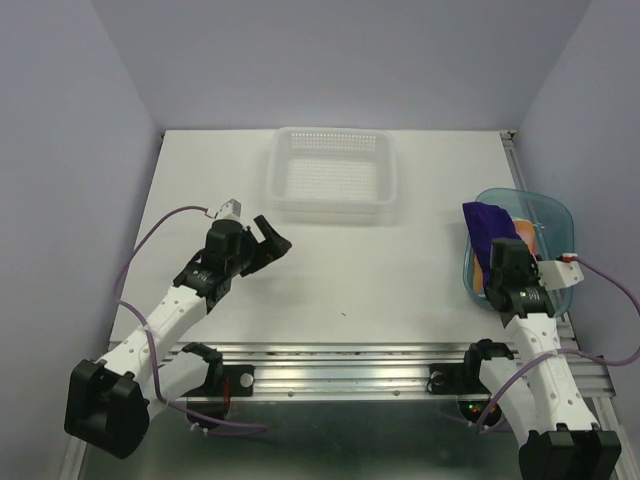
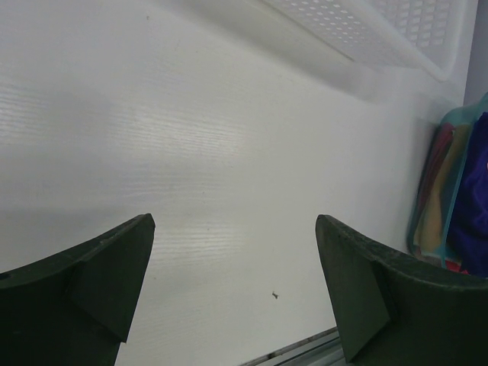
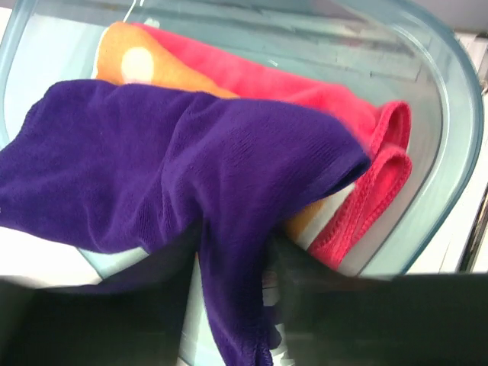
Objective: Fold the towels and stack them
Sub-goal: Neatly place the folded towel into the bin
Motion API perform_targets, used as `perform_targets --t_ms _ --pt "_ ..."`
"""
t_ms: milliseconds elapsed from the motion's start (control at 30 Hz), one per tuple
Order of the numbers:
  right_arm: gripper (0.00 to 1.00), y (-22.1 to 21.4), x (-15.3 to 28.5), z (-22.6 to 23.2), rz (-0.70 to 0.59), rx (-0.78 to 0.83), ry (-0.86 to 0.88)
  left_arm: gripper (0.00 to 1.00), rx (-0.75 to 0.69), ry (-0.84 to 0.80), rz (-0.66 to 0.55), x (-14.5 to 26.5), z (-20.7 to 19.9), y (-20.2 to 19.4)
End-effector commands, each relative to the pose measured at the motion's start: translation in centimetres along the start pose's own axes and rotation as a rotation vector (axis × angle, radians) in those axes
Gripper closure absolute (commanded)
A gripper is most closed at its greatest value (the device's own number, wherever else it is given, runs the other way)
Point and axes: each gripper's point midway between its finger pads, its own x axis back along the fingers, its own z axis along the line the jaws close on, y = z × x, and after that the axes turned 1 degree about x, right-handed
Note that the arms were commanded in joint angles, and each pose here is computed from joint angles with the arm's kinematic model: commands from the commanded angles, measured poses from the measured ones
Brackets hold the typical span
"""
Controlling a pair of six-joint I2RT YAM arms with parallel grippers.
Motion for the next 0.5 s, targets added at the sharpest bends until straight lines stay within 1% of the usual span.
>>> perform_targets --t_ms 0,100,233,300,367,467 --pt "0.43 -0.4 0.4 -0.4 0.030 -0.058 -0.003 0.01 -0.044 -0.067 -0.024 0.1 -1.8 0.9" --pt "0.18 0.1 0.8 -0.5 0.024 -0.058 0.000 0.01 -0.046 -0.069 -0.021 0.1 -1.7 0.8" --pt "0.09 1.9 1.4 -0.3 -0.018 -0.067 0.004 0.01 -0.041 -0.075 -0.029 0.3 -1.9 1.0" --pt "0.04 3.4 2.0 0.3 -0.044 -0.054 0.019 0.01 -0.040 -0.081 -0.036 0.4 -2.1 1.1" --pt "0.00 4.3 2.4 0.7 -0.056 -0.001 0.032 0.01 -0.036 -0.080 -0.054 0.5 -2.1 1.5" --pt "0.00 6.5 3.4 1.9 -0.072 0.054 0.052 0.01 -0.034 -0.083 -0.077 0.5 -2.3 2.0"
